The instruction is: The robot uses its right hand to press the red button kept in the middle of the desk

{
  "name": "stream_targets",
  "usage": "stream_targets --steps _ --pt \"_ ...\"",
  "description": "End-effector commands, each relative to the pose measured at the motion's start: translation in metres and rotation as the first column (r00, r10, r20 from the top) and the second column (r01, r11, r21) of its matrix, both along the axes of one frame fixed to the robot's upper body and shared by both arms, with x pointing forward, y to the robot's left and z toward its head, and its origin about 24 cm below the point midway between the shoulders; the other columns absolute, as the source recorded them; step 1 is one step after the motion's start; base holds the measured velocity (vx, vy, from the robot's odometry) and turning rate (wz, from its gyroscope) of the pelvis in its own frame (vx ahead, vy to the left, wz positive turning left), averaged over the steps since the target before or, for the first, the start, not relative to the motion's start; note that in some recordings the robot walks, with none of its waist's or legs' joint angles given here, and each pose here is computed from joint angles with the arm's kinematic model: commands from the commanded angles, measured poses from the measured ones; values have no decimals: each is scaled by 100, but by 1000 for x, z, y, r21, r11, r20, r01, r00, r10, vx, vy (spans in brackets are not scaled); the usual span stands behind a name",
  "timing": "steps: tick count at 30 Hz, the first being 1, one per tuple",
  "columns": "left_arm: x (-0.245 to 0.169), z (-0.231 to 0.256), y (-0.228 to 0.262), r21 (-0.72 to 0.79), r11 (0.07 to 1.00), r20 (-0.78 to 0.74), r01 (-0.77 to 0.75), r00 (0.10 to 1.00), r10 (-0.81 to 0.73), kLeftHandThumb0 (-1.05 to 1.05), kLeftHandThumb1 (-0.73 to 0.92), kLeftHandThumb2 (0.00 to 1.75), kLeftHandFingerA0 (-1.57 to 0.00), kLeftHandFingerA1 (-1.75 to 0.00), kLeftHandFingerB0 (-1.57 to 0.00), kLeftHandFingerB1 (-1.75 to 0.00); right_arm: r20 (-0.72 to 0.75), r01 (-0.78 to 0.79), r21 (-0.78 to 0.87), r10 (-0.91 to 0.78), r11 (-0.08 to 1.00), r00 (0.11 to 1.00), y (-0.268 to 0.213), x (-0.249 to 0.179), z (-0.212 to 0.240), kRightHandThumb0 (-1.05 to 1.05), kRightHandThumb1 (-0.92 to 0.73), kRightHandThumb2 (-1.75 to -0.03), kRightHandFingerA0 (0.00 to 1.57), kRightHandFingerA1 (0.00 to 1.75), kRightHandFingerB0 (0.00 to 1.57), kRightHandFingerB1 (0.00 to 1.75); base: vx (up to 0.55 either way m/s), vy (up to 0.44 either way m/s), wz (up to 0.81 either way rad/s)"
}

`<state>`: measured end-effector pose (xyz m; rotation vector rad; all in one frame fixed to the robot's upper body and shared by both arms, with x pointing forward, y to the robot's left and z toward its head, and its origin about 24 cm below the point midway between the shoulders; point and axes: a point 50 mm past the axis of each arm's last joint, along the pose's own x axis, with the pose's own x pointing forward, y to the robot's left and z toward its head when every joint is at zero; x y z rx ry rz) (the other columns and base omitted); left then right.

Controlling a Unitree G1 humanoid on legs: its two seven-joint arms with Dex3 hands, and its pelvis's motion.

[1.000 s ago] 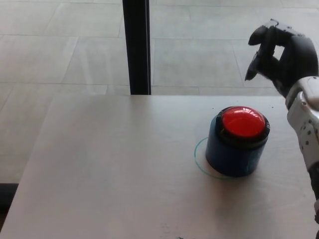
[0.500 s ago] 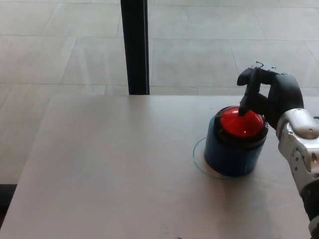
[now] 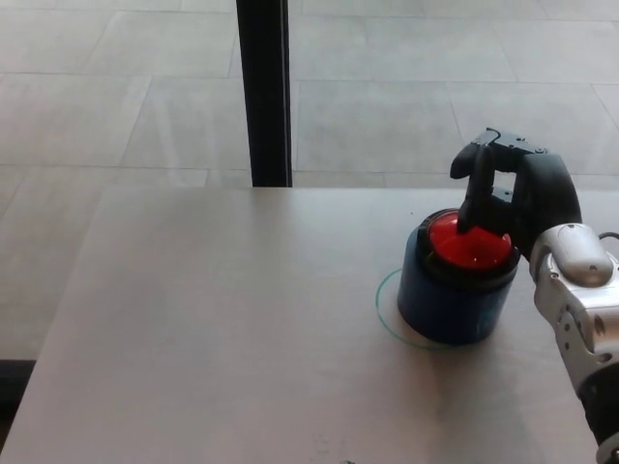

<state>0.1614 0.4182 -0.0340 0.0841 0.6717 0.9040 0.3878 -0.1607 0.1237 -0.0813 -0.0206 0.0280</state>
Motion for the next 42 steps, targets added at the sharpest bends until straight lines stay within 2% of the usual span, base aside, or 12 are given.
stream_targets --steps 1,2,7,12,13,19,25,27,29,34,39,42 --pt "-1 6 6 10 1000 18 -27 999 27 -43 56 113 -54 -150 -43 -116 -128 40 -1 -40 999 991 -12 -14 -42 -16 -49 -130 95 175 78 160 0 0 0" --pt "-2 6 6 32 999 0 5 1000 -5 -43 56 112 -53 -143 -48 -115 -145 56 20 -53 998 988 -14 -19 -53 -19 -50 -128 96 175 77 162 0 0 0" --pt "-4 5 6 36 999 -15 16 1000 -15 -43 55 115 -55 -140 -49 -111 -200 113 88 -94 990 975 -13 -28 -74 -17 -52 -126 94 175 74 166 0 0 0" --pt "-3 4 5 32 999 -9 10 1000 -10 -45 54 115 -56 -144 -53 -118 -180 128 120 -105 985 978 -9 -27 -71 -19 -50 -126 94 175 73 167 0 0 0" --pt "-2 3 4 11 1000 18 -15 1000 15 -44 54 115 -56 -152 -50 -119 -162 128 139 -105 982 981 -7 -26 -69 -21 -52 -122 92 175 74 165 0 0 0" --pt "-2 3 4 14 1000 1 -13 1000 13 -44 58 109 -55 -140 -47 -111 -113 103 172 -85 980 990 0 -23 -60 -19 -54 -124 94 175 75 163 0 0 0" --pt "-2 4 4 38 999 -14 18 1000 -17 -45 59 109 -56 -135 -51 -110 -37 47 115 -43 992 998 4 -8 -22 -17 -59 -119 90 175 71 165 0 0 0" --pt "-2 2 3 19 1000 -3 9 1000 -9 -46 56 119 -56 -145 -48 -115 12 35 106 -36 994 999 1 -3 -7 -17 -55 -123 89 175 71 167 0 0 0" --pt "-4 2 4 13 1000 -3 -1 1000 1 -47 59 114 -56 -144 -45 -113 69 19 112 -26 994 997 -7 4 19 -18 -46 -133 92 175 74 169 0 0 0" --pt "-4 3 5 6 1000 6 -15 1000 15 -44 62 105 -53 -139 -47 -111 139 67 94 -80 993 987 -34 15 68 -19 -51 -123 94 175 80 159 0 0 0" --pt "-7 1 4 22 1000 -22 8 1000 -8 -44 61 108 -51 -134 -40 -106 215 105 104 -126 989 969 -58 16 106 -16 -50 -129 95 175 78 161 0 0 0" --pt "-9 -1 4 3 1000 -5 -23 1000 23 -45 61 106 -51 -143 -40 -113 240 119 75 -134 990 961 -69 14 120 -15 -48 -135 93 175 74 167 0 0 0"
